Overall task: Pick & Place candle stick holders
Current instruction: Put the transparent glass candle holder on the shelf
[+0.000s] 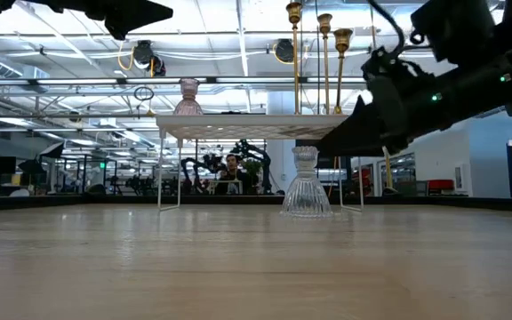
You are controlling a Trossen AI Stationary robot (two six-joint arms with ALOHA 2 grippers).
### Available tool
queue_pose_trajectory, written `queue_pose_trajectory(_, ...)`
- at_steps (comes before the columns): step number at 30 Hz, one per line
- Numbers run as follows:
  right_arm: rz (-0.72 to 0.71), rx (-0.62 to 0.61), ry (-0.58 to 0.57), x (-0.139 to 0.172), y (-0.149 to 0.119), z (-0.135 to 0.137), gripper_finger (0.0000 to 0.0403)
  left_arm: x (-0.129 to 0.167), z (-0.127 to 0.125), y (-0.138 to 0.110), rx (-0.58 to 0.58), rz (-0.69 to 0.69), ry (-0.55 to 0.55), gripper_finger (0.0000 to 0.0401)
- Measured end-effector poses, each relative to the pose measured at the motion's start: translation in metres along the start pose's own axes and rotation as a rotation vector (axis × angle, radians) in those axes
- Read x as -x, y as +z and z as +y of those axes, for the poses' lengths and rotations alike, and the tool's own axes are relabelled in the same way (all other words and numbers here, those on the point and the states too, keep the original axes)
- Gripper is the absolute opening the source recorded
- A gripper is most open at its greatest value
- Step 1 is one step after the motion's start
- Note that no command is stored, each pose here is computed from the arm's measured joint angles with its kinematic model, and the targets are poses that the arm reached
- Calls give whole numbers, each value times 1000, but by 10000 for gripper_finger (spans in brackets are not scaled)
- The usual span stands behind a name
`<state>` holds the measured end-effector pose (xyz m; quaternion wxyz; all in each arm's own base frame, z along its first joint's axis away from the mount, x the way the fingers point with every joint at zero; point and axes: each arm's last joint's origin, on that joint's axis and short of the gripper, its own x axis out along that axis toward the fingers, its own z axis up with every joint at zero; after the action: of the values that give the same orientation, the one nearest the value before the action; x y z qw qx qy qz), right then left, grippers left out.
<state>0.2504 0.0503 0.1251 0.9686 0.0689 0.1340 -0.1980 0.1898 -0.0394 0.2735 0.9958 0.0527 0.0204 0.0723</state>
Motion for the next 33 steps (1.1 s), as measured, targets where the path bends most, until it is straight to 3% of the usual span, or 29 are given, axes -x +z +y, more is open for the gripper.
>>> queue_pose_trajectory(3, 7, -41, -31, -5, 1, -8, 238, 0, 0, -1, 13, 6, -2, 253)
queue_pose_trajectory(9, 40, -70, 38, -11, 3, -15, 238, -12, -7, -16, 60, 98, -8, 253)
queue_pose_trajectory(16, 40, -79, 63, -14, 5, -12, 238, -24, -13, -24, 28, 111, -4, 253)
queue_pose_trajectory(33, 62, 32, -5, -60, -6, -1, 237, -24, -13, -21, 9, 81, -3, 253)
